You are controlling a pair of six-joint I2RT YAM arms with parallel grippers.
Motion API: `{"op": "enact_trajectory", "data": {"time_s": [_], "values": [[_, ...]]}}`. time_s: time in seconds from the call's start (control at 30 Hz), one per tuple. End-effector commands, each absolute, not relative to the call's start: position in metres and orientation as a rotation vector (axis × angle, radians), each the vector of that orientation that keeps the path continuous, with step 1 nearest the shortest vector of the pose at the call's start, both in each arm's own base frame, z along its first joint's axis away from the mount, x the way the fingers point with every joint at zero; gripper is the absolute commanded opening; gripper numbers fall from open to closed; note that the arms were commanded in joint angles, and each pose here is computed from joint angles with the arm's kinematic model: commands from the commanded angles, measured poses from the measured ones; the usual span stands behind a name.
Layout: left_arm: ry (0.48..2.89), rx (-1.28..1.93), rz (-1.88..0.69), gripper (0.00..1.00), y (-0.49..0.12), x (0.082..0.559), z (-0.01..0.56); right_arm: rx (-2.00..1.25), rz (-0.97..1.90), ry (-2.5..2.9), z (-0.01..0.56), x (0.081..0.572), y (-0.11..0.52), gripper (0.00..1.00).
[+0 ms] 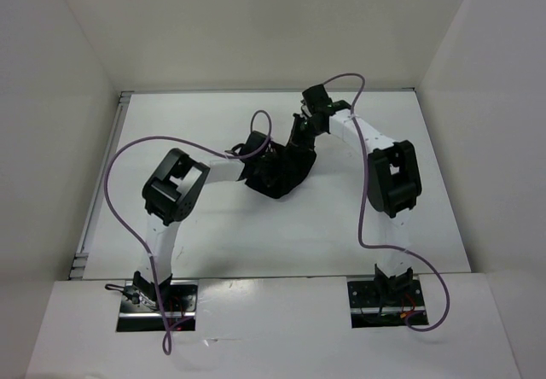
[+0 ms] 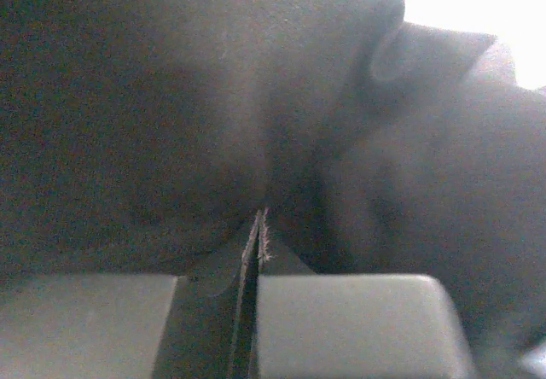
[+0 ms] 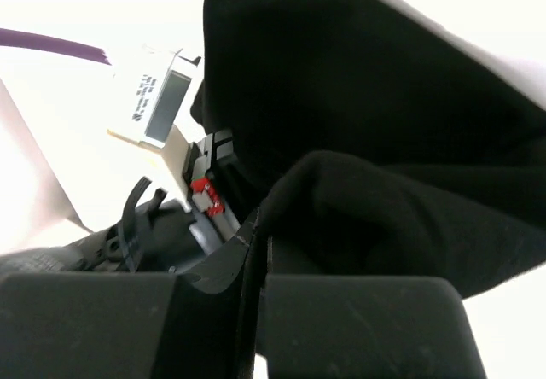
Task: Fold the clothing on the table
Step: Fold the skirt
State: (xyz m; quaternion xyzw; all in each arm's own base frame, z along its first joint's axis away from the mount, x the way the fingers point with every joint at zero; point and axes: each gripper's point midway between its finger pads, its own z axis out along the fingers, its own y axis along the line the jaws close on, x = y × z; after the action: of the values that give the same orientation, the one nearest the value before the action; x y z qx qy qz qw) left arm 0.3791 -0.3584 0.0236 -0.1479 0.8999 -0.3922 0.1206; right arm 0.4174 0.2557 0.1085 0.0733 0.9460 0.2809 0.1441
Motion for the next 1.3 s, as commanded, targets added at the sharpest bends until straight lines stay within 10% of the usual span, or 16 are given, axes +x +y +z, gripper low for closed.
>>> {"op": "enact_trajectory", "data": {"time_s": [0.0, 1.27], "values": [[2.659, -0.422, -1.065, 0.00, -0.341, 0.371, 0.022, 0.146, 0.893, 2.725, 0.121, 0.412, 0.282, 0.01], [2.516, -0.570, -0.577, 0.00, -0.208, 0.447, 0.059, -0.068, 0.869, 2.803, 0.113, 0.392, 0.303, 0.01]]}}
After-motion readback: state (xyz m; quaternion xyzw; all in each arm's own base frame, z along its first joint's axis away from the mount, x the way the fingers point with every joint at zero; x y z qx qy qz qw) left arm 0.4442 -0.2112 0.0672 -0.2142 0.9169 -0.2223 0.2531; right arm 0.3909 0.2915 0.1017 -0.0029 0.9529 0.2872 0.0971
